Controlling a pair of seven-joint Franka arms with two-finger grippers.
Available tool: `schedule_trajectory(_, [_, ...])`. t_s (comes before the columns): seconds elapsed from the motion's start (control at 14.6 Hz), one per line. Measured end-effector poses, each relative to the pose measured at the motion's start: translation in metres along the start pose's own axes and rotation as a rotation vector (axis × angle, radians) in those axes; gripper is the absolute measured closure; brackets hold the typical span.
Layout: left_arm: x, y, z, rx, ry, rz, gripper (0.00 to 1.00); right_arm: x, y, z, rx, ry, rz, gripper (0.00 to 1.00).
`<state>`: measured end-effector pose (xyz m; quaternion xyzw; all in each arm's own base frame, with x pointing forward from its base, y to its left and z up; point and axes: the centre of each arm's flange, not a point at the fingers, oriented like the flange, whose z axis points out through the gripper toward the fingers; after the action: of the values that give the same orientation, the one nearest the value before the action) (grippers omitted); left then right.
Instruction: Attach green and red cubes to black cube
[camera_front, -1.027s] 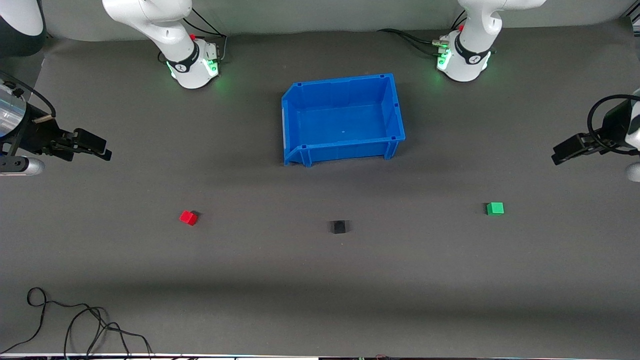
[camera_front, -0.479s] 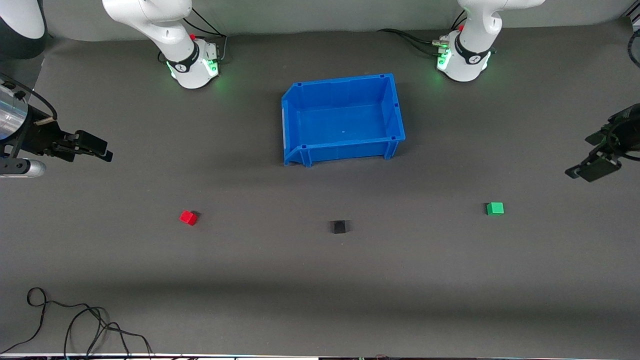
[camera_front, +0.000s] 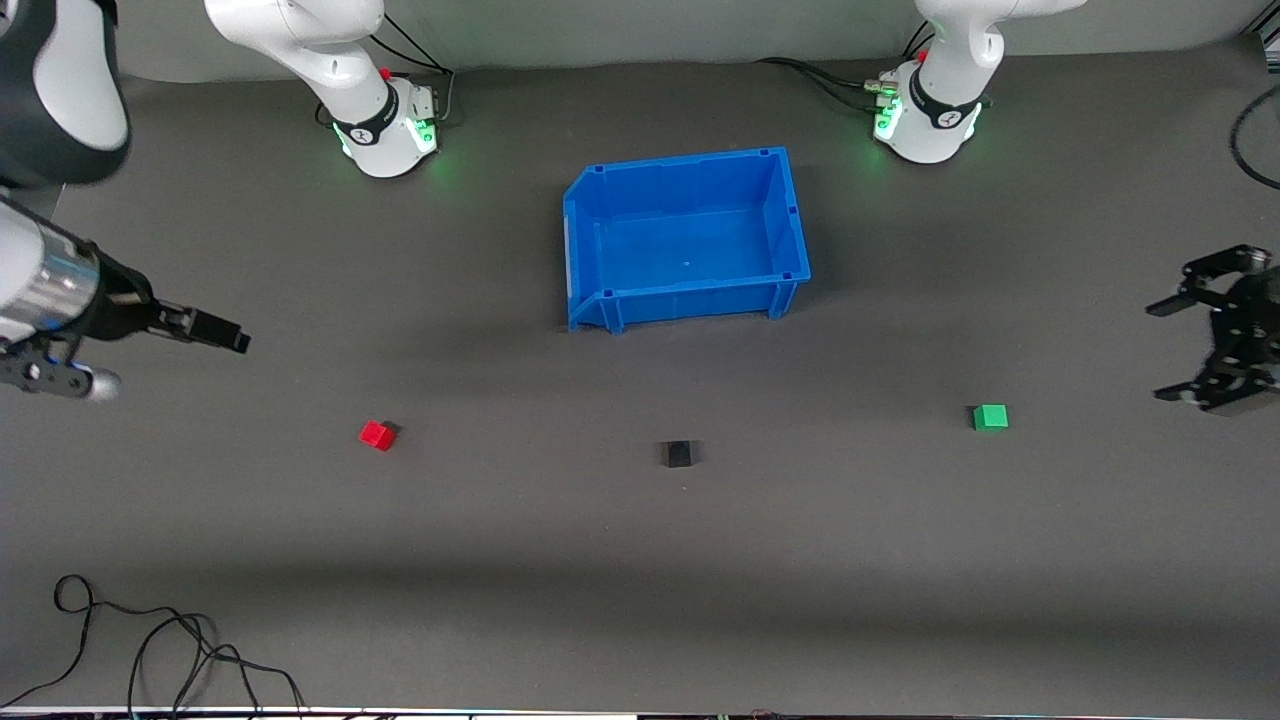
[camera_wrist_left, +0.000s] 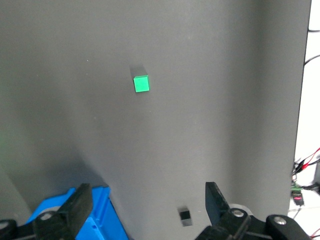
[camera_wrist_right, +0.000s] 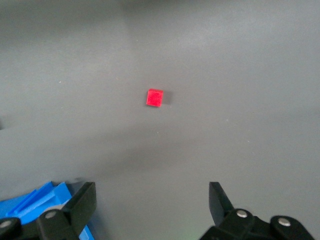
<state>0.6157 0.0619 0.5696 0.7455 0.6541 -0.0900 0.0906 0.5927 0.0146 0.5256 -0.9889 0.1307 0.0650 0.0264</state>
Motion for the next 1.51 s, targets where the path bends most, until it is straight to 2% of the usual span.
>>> schedule_trajectory(0.27, [0.04,0.019,0.05,0.017,-0.061,-0.067,0.0,0.035,-0.007,0.063,-0.013,-0.035,0.015,0.0])
schedule_trajectory(0.62, [0.091,0.025,0.137,0.012,-0.154,-0.107,0.0,0.058,-0.029,0.147,-0.017,-0.018,0.004,0.0])
schedule_trajectory(0.89, [0.108,0.017,0.201,0.026,-0.17,-0.152,0.0,0.069,-0.027,0.208,-0.019,-0.01,0.014,0.0])
schedule_trajectory(1.51, [0.13,-0.03,0.303,-0.053,-0.186,-0.138,0.0,0.079,-0.034,0.304,-0.014,0.005,0.028,0.0])
